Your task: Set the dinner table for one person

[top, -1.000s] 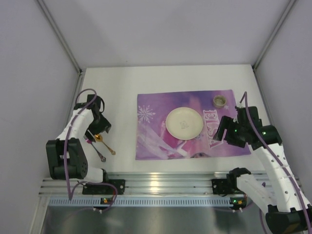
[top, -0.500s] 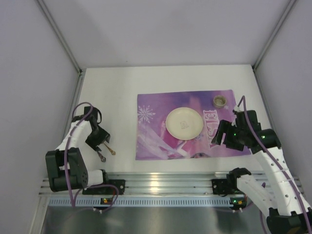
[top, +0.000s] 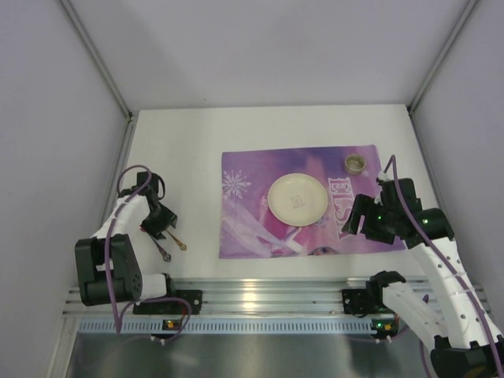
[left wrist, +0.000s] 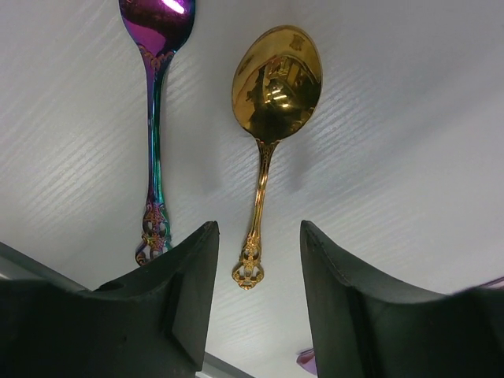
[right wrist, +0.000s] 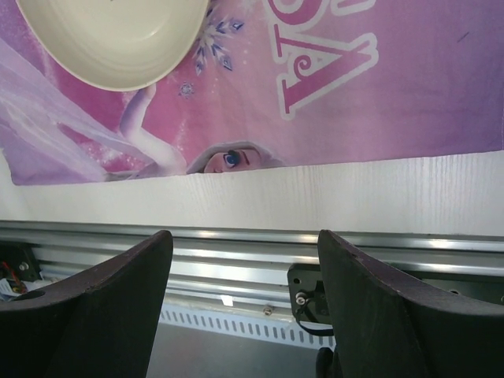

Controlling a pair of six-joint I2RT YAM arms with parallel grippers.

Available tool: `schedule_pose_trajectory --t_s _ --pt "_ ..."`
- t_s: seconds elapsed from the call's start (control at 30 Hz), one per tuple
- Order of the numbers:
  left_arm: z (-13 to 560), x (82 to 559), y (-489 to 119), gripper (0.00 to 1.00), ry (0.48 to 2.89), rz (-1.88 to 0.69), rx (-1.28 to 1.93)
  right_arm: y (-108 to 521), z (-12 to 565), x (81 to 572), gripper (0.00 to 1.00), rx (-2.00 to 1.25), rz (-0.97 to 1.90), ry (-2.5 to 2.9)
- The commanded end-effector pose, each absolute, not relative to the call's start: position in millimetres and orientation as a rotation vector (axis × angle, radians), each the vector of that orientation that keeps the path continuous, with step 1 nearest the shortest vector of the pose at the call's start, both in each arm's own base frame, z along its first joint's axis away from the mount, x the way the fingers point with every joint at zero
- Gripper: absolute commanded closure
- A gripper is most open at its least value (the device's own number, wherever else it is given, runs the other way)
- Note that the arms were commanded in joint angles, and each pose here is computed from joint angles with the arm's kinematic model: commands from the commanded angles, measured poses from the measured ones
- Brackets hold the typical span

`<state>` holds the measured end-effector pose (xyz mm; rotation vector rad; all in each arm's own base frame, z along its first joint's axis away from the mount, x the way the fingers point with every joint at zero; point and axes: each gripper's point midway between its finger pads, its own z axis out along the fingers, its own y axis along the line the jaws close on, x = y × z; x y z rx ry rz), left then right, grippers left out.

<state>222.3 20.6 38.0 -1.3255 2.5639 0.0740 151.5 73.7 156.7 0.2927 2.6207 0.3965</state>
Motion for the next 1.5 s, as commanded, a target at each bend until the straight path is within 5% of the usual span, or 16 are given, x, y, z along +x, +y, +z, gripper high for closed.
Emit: schedule_pose_trajectory --t_s 0.0,0.37,0.47,0.63,0.7,0.97,1.2,1.47 --pt "31 227 26 0.49 2.537 0.106 -1.335 70 157 148 0.25 0.276 0.366 2.618" --pt "8 235 29 0.62 2.553 0.117 -1.295 68 151 147 0.25 0.314 0.345 2.635" --pt "4 238 33 0.71 2.557 0.142 -1.269 68 152 149 0.25 0.325 0.339 2.637" --pt "-9 247 30 0.98 2.602 0.113 -1.223 70 157 155 0.25 0.326 0.349 2.632" --pt "-11 252 28 1.0 2.618 0.088 -1.202 73 160 158 0.25 0.303 0.362 2.629" --pt "75 317 -7 1.0 2.482 -0.199 -0.953 135 196 172 0.0 0.071 0.824 2.511" --pt "181 371 -135 1.0 2.392 -0.607 -0.553 199 238 183 0.0 -0.12 1.203 2.346" --pt "233 351 -306 1.0 2.405 -0.944 -0.146 240 254 214 0.01 -0.18 1.168 2.329"
